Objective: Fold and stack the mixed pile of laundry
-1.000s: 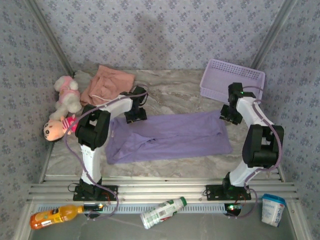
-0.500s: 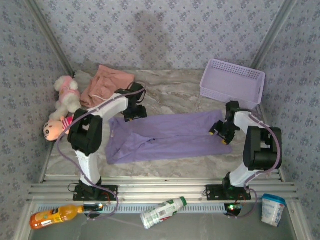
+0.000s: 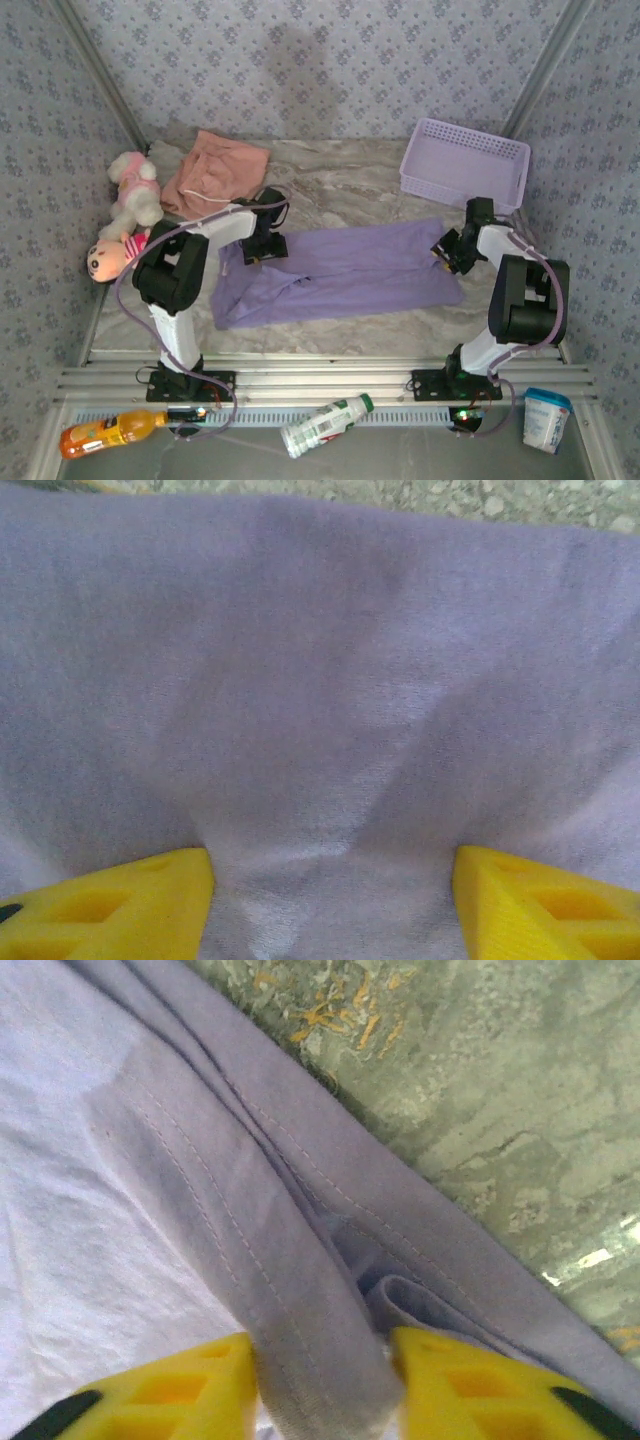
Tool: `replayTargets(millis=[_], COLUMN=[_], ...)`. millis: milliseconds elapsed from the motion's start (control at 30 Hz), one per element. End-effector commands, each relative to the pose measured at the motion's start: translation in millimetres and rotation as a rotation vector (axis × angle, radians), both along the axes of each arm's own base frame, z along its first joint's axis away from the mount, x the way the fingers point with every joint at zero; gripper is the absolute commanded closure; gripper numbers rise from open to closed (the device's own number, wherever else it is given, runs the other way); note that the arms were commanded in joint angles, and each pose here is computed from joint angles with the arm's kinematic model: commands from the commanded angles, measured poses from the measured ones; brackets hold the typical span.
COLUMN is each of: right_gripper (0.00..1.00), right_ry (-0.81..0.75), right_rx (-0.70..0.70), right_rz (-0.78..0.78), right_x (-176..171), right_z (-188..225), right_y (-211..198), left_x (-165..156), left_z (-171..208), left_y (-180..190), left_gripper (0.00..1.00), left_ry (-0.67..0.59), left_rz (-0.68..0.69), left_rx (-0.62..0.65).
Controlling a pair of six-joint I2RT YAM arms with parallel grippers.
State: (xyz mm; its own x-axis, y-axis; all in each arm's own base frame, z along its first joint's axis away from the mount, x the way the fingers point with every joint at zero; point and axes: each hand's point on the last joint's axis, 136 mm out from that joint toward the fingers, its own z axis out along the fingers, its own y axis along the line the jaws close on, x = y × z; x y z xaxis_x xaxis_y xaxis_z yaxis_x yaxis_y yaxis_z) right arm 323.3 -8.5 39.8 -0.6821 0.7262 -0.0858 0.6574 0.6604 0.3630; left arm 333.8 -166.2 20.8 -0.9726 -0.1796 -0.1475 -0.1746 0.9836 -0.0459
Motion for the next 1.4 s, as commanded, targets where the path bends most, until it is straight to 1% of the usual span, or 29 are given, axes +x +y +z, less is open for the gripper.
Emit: replayTargets(millis=[0, 67, 100, 167, 233, 267, 300, 400, 500, 533, 633, 733, 833, 900, 1000, 1100, 1200, 1300, 1367], right_gripper=[0.76, 0.85, 0.87, 0.91, 0.91, 0.9, 0.85, 0.64, 0.56, 0.55, 0.54, 0.54, 0.55, 0.56, 0.58, 0.59, 0.58, 0.59, 0.59], right_ry=[-0.019, -0.019, -0.019, -0.033, -0.038, -0.046, -0.047, 0.009, 0.074, 0.08, 0.034, -0.036, -0.074, -0.095, -0.141, -0.173, -0.16, -0.127, -0.113], right_rx=[-0.028, -0.066, -0.09, -0.162, -0.234, -0.255, -0.276, -0.333, -0.355, -0.357, -0.357, -0.31, -0.237, -0.174, -0.112, -0.09, -0.064, -0.059, -0.058], right_rz=[-0.027, -0.018, -0.022, 0.027, 0.042, 0.058, 0.076, 0.12, 0.125, 0.116, 0.106, 0.154, 0.214, 0.256, 0.304, 0.381, 0.441, 0.502, 0.547], right_x=[4, 3, 3, 3, 1, 1, -1, -13, -31, -34, -34, -27, -22, -19, -13, -9, -8, -7, -5], right_z=[8, 13, 19, 30, 40, 44, 46, 41, 34, 35, 44, 58, 61, 58, 50, 42, 30, 18, 17], right_y=[-12, -21, -27, -36, -47, -47, -47, -48, -48, -49, -45, -17, 24, 59, 102, 138, 163, 183, 199], left_x=[-9, -11, -13, -13, -11, -11, -10, -6, -4, -3, 2, 10, 17, 18, 14, 6, -4, -5, -1], left_z=[-24, -26, -26, -25, -22, -21, -20, -16, -10, -8, 8, 41, 82, 105, 122, 121, 107, 90, 81], left_y=[10, 10, 10, 9, 8, 8, 8, 6, 6, 6, 1, -12, -14, -6, 20, 53, 82, 100, 105], left_gripper=[0.34, 0.34, 0.35, 0.34, 0.34, 0.34, 0.34, 0.34, 0.34, 0.34, 0.33, 0.31, 0.27, 0.25, 0.23, 0.23, 0.23, 0.24, 0.25], left_ry=[0.048, 0.055, 0.061, 0.059, 0.049, 0.048, 0.043, 0.031, 0.019, 0.016, 0.004, -0.036, -0.102, -0.14, -0.179, -0.188, -0.178, -0.192, -0.204], left_rz=[-0.012, -0.005, -0.003, 0.0, -0.004, -0.004, -0.008, -0.016, -0.022, -0.024, -0.029, -0.051, -0.073, -0.07, -0.026, 0.047, 0.129, 0.19, 0.23], left_rx=[0.057, 0.052, 0.049, 0.044, 0.04, 0.042, 0.041, 0.039, 0.04, 0.039, 0.018, -0.045, -0.079, -0.086, -0.083, -0.079, -0.104, -0.146, -0.177])
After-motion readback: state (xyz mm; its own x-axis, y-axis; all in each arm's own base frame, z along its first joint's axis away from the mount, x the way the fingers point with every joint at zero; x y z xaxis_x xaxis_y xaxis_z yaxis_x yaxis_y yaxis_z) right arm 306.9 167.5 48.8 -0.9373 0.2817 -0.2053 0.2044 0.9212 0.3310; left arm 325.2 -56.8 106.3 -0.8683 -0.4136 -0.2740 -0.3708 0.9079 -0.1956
